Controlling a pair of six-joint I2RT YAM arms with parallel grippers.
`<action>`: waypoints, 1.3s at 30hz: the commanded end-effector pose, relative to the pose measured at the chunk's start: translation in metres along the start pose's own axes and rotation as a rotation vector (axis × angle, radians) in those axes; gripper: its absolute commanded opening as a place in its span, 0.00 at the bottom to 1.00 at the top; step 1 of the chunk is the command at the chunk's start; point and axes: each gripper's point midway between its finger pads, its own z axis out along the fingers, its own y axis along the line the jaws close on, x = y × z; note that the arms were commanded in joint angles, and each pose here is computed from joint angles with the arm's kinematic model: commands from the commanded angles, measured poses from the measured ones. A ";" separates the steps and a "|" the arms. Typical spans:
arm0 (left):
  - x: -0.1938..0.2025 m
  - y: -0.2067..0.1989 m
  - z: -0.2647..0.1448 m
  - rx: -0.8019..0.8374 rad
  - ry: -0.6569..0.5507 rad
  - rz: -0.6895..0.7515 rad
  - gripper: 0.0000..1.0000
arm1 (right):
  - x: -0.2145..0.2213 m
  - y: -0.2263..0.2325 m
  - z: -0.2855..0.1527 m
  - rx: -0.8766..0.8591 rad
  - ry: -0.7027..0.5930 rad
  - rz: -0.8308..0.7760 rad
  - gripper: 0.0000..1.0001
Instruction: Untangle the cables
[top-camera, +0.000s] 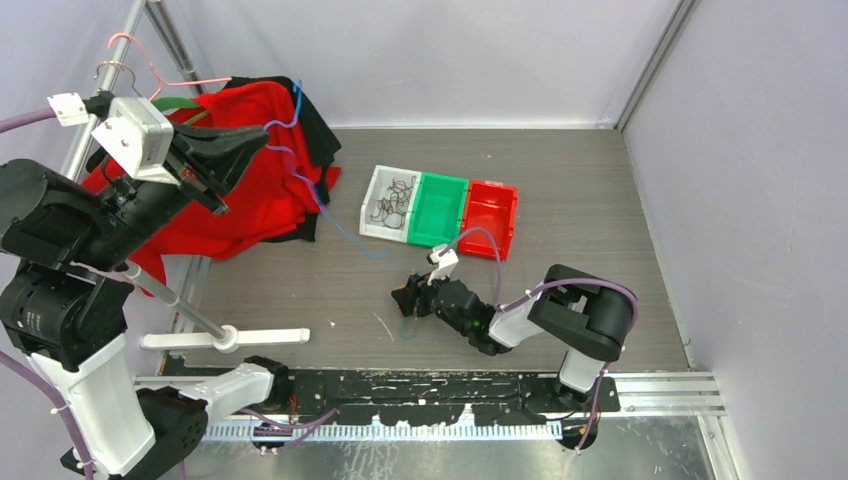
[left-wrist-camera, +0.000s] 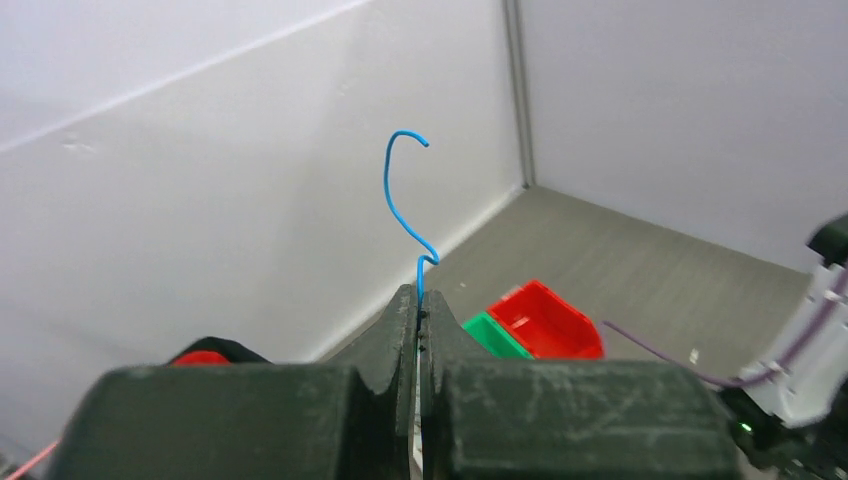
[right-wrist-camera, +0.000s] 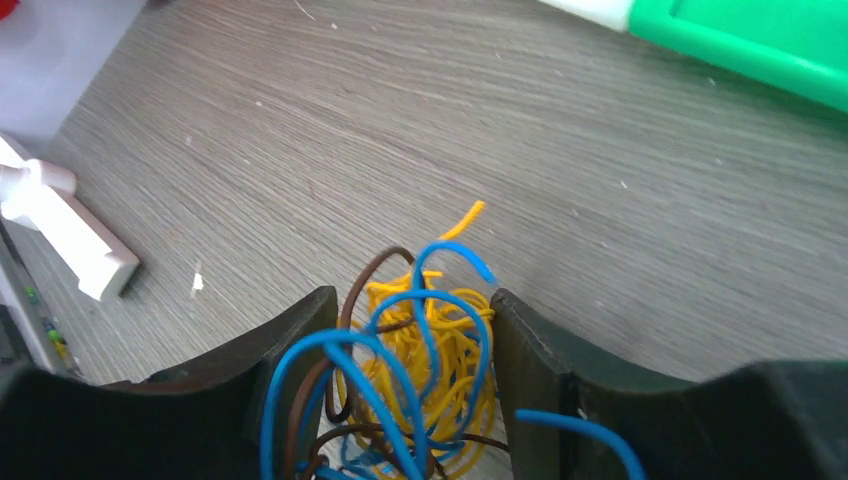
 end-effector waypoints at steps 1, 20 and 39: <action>-0.043 0.035 -0.002 -0.178 -0.151 0.119 0.00 | -0.022 0.001 -0.010 -0.005 -0.091 0.045 0.64; 0.016 0.006 0.017 -0.002 -0.014 -0.009 0.00 | -0.138 0.091 -0.040 -0.254 -0.193 -0.144 0.79; 0.068 -0.023 0.018 0.113 0.115 -0.183 0.00 | -0.259 0.185 -0.008 -0.411 -0.369 -0.275 0.03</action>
